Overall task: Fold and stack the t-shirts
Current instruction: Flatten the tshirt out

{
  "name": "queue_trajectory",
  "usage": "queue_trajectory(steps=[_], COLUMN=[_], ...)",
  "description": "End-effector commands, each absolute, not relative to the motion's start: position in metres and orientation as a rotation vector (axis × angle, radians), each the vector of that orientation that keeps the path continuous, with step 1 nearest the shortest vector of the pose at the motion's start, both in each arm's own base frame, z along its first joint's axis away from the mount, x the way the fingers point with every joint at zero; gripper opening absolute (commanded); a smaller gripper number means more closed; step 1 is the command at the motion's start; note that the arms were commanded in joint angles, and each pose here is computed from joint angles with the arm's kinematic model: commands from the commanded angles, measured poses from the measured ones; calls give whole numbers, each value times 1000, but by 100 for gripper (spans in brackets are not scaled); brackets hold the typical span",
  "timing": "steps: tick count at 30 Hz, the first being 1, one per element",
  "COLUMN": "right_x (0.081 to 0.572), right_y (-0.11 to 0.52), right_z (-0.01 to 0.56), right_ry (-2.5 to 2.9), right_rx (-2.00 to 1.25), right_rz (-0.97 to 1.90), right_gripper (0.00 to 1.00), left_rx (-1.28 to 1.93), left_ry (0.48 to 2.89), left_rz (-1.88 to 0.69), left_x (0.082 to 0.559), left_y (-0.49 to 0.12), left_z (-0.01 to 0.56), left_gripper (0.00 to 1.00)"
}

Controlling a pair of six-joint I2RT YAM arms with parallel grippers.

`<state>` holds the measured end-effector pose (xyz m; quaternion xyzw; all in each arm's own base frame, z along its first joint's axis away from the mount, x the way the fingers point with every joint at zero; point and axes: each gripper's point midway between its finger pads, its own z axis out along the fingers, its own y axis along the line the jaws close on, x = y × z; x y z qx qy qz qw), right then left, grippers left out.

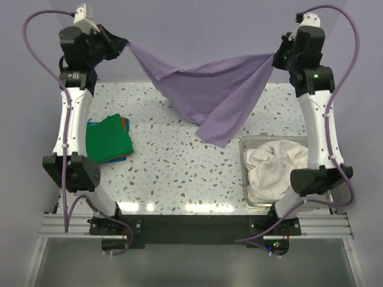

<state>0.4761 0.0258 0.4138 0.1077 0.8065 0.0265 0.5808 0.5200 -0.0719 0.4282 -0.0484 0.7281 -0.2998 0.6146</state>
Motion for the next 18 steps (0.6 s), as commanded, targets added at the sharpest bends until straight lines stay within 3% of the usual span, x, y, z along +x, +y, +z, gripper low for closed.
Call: queue_trajectory(steps=[1,11,14,18], right_x=[426,355,356,397], right_y=[35,33,33,36], right_z=[514,596,600,570], right_ry=[1605,1364,1346,1423], right_rx=[152,89,98,86], right_rz=[157,177,184,156], right_gripper=[0,0,0,0], left_rx=[-56,17,35,21], left_ry=[1333,1080,1058,1142], left_rz=[-657,-582,-595,-634], left_x=[452,360,359,407], left_y=[-51,-46,-49,-48], left_z=[561,664,668,636], left_gripper=[0,0,0,0])
